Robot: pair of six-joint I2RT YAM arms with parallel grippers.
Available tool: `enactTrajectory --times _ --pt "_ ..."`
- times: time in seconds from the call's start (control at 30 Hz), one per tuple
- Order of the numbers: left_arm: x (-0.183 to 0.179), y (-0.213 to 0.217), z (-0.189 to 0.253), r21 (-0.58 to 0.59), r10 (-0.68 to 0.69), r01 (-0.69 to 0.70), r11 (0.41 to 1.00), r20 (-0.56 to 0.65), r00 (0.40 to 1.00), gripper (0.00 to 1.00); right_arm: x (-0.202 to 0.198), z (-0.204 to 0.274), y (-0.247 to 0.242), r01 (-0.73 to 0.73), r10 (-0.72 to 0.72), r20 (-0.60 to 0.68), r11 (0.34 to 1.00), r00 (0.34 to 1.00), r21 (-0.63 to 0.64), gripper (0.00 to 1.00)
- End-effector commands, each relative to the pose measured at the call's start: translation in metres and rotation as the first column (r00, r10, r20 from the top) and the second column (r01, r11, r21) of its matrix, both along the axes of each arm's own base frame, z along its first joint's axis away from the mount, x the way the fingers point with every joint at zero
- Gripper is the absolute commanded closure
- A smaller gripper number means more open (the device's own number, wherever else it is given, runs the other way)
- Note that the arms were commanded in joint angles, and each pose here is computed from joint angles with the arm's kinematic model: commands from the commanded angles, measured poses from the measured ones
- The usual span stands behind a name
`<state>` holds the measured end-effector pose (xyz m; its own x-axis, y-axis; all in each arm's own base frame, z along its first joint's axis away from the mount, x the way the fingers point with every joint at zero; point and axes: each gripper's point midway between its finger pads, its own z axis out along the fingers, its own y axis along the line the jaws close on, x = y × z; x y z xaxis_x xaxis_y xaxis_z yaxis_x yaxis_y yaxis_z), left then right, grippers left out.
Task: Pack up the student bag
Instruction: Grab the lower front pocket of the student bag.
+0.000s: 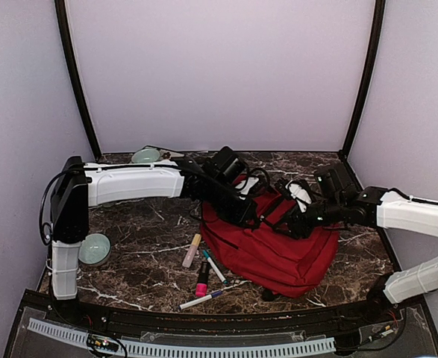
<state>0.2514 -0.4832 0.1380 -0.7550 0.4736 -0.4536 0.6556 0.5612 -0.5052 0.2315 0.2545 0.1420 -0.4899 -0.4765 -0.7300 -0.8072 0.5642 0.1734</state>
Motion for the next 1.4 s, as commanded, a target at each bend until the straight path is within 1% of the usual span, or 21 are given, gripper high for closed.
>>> enactTrajectory --times 0.0,0.2,0.33,0.47,0.7,0.8,0.87,0.97,1.0,1.07,1.13,1.3,1.37 --pt "0.015 -0.006 0.017 -0.040 0.010 -0.008 0.999 0.051 0.999 1.00 0.010 0.007 0.012 -0.001 -0.002 0.051 0.998 0.999 0.055 0.50" --pt "0.016 -0.007 0.017 -0.046 0.008 -0.006 0.999 0.043 0.999 1.00 0.012 0.003 0.020 -0.031 0.027 0.051 0.997 0.998 0.069 0.51" --pt "0.018 -0.007 0.020 -0.056 0.009 -0.007 0.998 0.042 0.999 1.00 0.016 -0.002 0.023 -0.034 0.031 0.050 0.997 0.998 0.067 0.55" --pt "0.018 -0.010 0.023 -0.074 0.009 -0.007 0.997 0.032 0.999 1.00 0.016 -0.010 0.025 -0.042 0.040 0.030 0.997 0.999 0.060 0.68" --pt "0.020 -0.010 0.023 -0.087 0.013 -0.011 0.996 0.017 1.000 1.00 0.015 -0.016 0.028 -0.043 0.042 0.016 0.996 0.999 0.073 0.78" --pt "0.020 -0.009 0.021 -0.081 0.019 -0.018 0.997 0.014 1.000 1.00 0.015 -0.022 0.028 -0.041 0.041 0.001 0.997 0.999 0.065 0.79" --pt "0.020 -0.009 0.020 -0.076 0.019 -0.018 0.997 0.012 1.000 1.00 0.015 -0.022 0.026 -0.036 0.035 0.004 0.997 0.999 0.065 0.83" --pt "0.019 -0.008 0.019 -0.074 0.021 -0.020 0.997 0.009 1.000 1.00 0.014 -0.017 0.025 -0.032 0.031 0.014 0.997 0.999 0.073 0.92" --pt "0.019 -0.008 0.019 -0.074 0.021 -0.021 0.997 0.008 1.000 1.00 0.014 -0.015 0.025 -0.026 0.025 0.015 0.997 1.000 0.076 0.93" --pt "0.019 -0.007 0.017 -0.067 0.023 -0.022 0.998 0.005 1.000 1.00 0.022 -0.007 0.020 0.029 -0.031 0.026 0.997 0.999 0.070 0.95" --pt "0.019 -0.006 0.018 -0.060 0.025 -0.024 0.998 0.007 1.000 1.00 0.033 0.003 0.013 0.110 -0.112 0.038 0.992 0.993 0.065 1.00" --pt "0.017 -0.005 0.018 -0.059 0.027 -0.027 0.998 0.002 1.000 1.00 0.048 0.016 0.003 0.240 -0.243 0.026 0.967 0.970 0.089 1.00" --pt "0.017 -0.004 0.017 -0.059 0.030 -0.030 0.998 -0.001 1.000 1.00 0.054 0.011 -0.004 0.292 -0.294 0.017 0.954 0.956 0.066 1.00"
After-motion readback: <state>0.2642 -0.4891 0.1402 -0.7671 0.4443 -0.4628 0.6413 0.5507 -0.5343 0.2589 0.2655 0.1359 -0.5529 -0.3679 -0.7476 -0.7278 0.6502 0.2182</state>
